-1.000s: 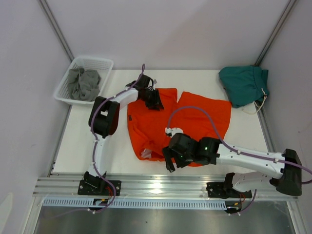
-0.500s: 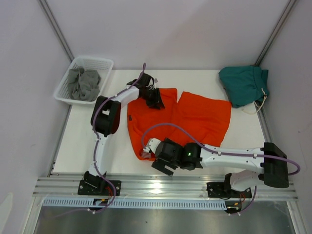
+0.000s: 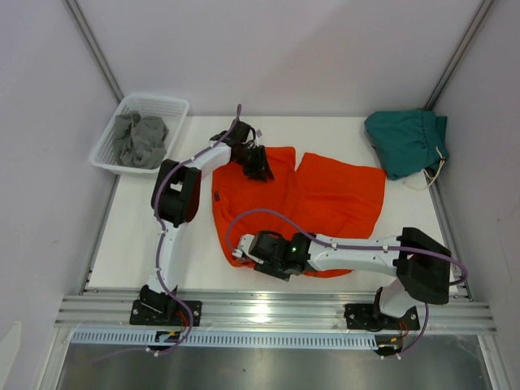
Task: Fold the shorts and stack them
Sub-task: Flatten the shorts out
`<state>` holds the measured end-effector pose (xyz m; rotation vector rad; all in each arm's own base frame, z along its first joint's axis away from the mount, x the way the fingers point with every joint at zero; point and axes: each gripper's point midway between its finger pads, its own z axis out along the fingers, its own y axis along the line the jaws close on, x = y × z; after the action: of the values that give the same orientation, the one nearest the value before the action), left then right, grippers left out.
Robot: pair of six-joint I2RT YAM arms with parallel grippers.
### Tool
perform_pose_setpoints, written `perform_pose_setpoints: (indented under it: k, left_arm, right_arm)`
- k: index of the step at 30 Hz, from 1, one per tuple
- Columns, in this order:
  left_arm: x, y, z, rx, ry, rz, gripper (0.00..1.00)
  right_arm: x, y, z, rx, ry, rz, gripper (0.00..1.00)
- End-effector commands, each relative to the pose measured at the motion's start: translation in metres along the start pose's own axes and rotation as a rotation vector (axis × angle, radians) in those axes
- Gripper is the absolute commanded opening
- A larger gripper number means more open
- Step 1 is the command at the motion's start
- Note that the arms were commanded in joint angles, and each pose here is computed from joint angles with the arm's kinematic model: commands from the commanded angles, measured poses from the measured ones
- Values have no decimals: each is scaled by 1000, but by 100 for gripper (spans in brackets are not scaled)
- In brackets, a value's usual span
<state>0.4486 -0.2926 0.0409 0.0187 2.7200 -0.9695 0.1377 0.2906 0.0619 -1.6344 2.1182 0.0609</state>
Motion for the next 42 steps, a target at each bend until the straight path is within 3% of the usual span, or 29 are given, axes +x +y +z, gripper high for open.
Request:
perform_pose_setpoints:
  k: [1, 2, 3, 4, 5, 9, 14, 20, 25, 30, 31, 33, 34, 42]
  left_arm:
    - [-10, -10, -5, 42, -10, 14, 38]
    - [-10, -10, -6, 42, -12, 12, 38]
    - [-10, -9, -6, 42, -11, 11, 38]
    - [-10, -10, -6, 42, -12, 14, 38]
    - [-10, -9, -6, 43, -10, 15, 38]
    - [-10, -10, -5, 45, -8, 15, 38]
    - [-12, -9, -6, 37, -18, 14, 37]
    - [-13, -7, -7, 25, -24, 9, 37]
    - [1, -5, -14, 16, 4, 6, 38]
    - [0, -20, -73, -45, -141, 83, 50]
    - [1, -20, -81, -64, -151, 91, 52]
    - [8, -8, -91, -142, -152, 105, 56]
    - [9, -8, -99, -161, -164, 115, 57]
    - [35, 13, -100, -230, -134, 131, 56]
  right_arm:
    - [-13, 7, -5, -19, -21, -10, 44]
    - [-13, 9, -9, -11, -26, 7, 34]
    - [-13, 6, -12, 28, -34, 15, 12]
    - [-13, 17, -17, 36, -44, -4, 3]
    - [-11, 21, -22, 50, -54, 15, 0]
    - [-10, 35, -39, 183, -101, 34, 0]
    - [-4, 86, -50, 203, -135, -28, 0]
    - [31, 101, -10, 422, 2, -70, 0]
    - [26, 104, -2, 531, -18, -83, 0]
    - [19, 106, -5, 494, -70, -67, 0]
    - [17, 107, -5, 489, -79, -70, 2]
    - [16, 105, -7, 518, -93, -93, 29]
    - [15, 107, -7, 521, -105, -109, 36]
    - [-14, 121, -49, 435, -260, -82, 55]
